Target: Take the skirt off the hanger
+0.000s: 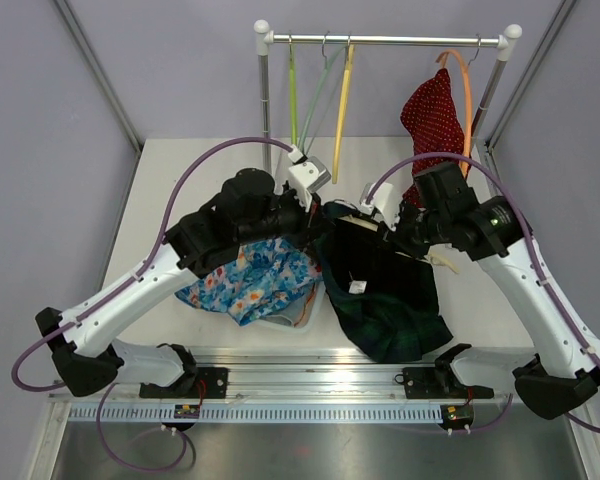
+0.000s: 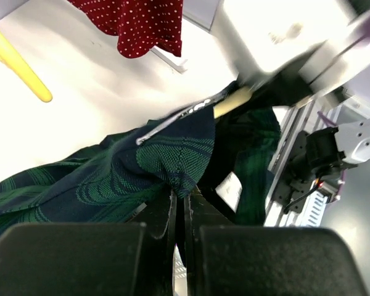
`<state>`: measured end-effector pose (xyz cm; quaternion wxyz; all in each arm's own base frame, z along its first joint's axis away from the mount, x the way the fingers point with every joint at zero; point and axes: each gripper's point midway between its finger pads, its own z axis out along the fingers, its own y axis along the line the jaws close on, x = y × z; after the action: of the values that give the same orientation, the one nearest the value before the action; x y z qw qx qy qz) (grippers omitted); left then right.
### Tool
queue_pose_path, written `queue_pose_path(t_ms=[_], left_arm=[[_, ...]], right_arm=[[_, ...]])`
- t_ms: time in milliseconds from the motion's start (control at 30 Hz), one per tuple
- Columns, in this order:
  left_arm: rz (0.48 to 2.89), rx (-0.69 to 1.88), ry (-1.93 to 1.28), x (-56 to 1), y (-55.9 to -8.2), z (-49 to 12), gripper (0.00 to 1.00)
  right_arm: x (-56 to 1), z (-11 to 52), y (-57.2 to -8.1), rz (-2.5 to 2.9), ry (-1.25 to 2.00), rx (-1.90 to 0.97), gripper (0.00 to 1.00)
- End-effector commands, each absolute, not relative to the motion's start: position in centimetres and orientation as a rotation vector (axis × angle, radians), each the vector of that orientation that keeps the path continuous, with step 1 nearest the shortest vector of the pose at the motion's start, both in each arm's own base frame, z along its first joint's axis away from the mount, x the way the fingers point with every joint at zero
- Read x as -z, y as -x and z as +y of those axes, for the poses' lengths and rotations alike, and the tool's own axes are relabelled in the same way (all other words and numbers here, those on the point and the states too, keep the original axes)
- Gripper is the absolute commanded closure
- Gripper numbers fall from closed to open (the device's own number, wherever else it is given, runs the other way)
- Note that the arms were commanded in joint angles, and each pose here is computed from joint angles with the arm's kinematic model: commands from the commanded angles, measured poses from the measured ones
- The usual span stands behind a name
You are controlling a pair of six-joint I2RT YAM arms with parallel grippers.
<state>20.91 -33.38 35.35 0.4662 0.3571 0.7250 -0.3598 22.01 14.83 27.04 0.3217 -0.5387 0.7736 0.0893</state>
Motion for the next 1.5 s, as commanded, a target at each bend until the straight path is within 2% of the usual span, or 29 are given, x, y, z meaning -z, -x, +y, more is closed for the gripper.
queue_pose_path(t_ms=[0,100,267,400,600,900,1067,1333,1467], left_arm=[[1.686,0.908,-0.949,-35.9,-20.8,-35.2,1.00],[1.681,0.932,-0.955,-35.9,-20.8,-35.8,1.00],[1.667,0.850,-0.794,-38.0,-22.5,-34.2,1.00],[1.692,0.746,-0.628,-38.2,-24.8,-32.2,1.00],[1.773,0.628,-0.470,-36.7,-28.1,-30.8,1.00],[1.847,0.577,-0.348,-33.9,-31.4,-28.2,1.00],[1.794,0.764,-0.524,-34.1,-28.9,-31.0,1.00],[1.712,0.857,-0.707,-33.3,-25.7,-31.7,1.00],[1.695,0.910,-0.774,-32.6,-24.9,-32.8,1.00]], right_arm=[[-31.9,15.9,-21.5,1.909,1.373,-0.293,1.00],[-30.8,16.5,-21.1,1.952,1.418,-0.358,1.00],[-31.5,12.2,-20.6,1.930,1.416,-0.110,1.00],[-32.0,8.5,-16.4,1.901,1.476,-0.069,1.00],[-32.5,6.7,-10.7,1.805,1.509,-0.129,1.00],[-33.3,6.1,-7.1,1.741,1.327,-0.127,1.00],[-34.2,5.1,-8.7,1.801,1.159,-0.049,1.00],[-38.2,4.8,-11.7,1.770,0.925,-0.013,1.00],[-40.1,5.2,-14.9,1.775,0.760,-0.053,1.00]])
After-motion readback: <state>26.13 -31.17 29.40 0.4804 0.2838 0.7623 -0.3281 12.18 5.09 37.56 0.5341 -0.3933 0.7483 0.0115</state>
